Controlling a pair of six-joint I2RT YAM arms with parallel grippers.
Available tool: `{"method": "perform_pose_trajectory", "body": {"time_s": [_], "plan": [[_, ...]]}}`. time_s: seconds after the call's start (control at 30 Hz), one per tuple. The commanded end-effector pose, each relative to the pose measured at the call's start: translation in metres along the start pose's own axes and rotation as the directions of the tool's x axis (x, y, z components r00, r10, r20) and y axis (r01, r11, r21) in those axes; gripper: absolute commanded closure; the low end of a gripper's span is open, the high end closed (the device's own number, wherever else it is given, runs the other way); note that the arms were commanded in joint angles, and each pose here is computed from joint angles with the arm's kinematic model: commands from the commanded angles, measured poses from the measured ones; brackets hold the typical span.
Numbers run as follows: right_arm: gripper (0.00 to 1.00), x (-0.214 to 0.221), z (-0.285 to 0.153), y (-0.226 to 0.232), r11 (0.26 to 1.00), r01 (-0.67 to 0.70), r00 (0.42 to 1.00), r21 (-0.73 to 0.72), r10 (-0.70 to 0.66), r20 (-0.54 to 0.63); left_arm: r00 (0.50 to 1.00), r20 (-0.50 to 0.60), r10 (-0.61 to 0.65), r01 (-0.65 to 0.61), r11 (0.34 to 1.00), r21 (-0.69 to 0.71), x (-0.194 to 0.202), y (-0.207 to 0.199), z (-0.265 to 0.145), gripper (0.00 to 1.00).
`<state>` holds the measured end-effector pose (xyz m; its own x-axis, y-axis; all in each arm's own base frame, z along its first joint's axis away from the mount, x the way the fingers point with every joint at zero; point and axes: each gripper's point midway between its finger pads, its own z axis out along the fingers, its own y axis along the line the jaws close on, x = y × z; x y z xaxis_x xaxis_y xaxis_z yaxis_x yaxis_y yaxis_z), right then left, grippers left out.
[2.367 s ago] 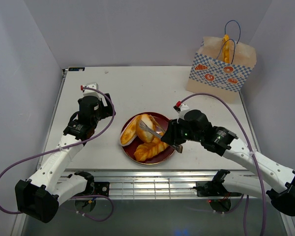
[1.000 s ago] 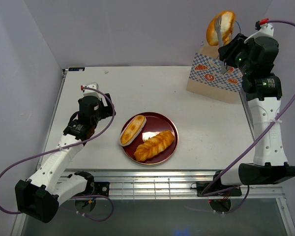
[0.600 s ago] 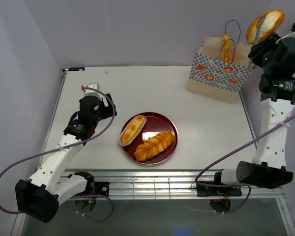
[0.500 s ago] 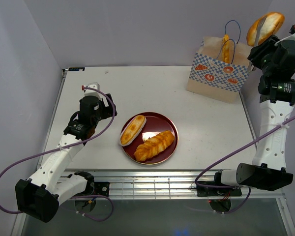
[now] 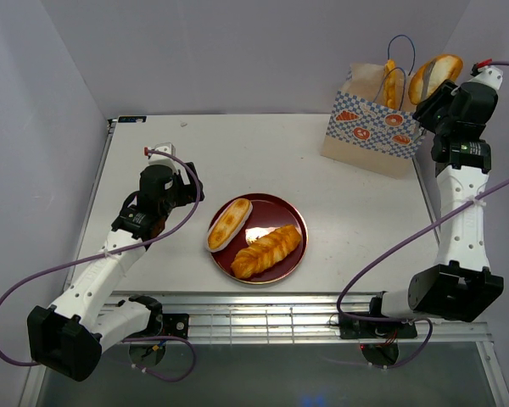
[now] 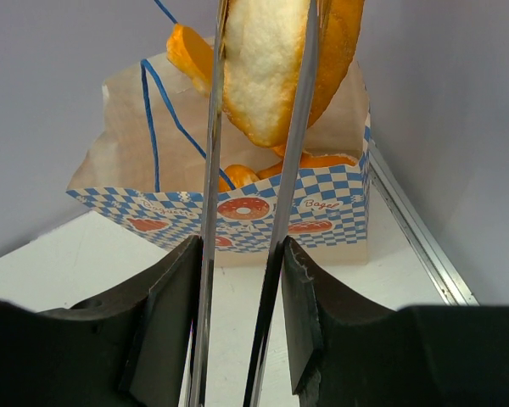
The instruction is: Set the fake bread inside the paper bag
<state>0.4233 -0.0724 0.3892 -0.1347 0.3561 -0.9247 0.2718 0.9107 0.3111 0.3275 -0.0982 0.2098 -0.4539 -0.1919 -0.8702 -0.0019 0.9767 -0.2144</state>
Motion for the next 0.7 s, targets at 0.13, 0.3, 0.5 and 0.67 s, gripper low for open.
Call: {"method": "perform_pose_trajectory", "body": {"time_s": [0.13,0.3,0.5,0.67], "plan": [[0.92,-0.033,0.01,0.015,0.997,0.015,0.991,-0.078,-0.004,0.133,1.0,0.029,-0.01,0.009,0.999,0.034,-0.014,-0.009,-0.004,0.02],[0.82,-0.02,0.018,0.019,0.994,0.001,0.994,-0.112,0.011,0.108,1.0,0.029,-0.01,0.009,0.999,0.035,-0.014,-0.009,-0.004,0.02],[0.66,-0.015,0.023,0.025,0.989,-0.005,0.997,-0.145,0.016,0.074,1.0,0.025,-0.007,0.007,0.999,0.036,-0.013,-0.009,-0.004,0.02],[0.6,-0.012,0.023,0.03,0.984,-0.002,0.998,-0.178,0.012,0.059,1.0,0.027,-0.008,0.007,0.999,0.04,-0.014,-0.01,-0.004,0.02]]}}
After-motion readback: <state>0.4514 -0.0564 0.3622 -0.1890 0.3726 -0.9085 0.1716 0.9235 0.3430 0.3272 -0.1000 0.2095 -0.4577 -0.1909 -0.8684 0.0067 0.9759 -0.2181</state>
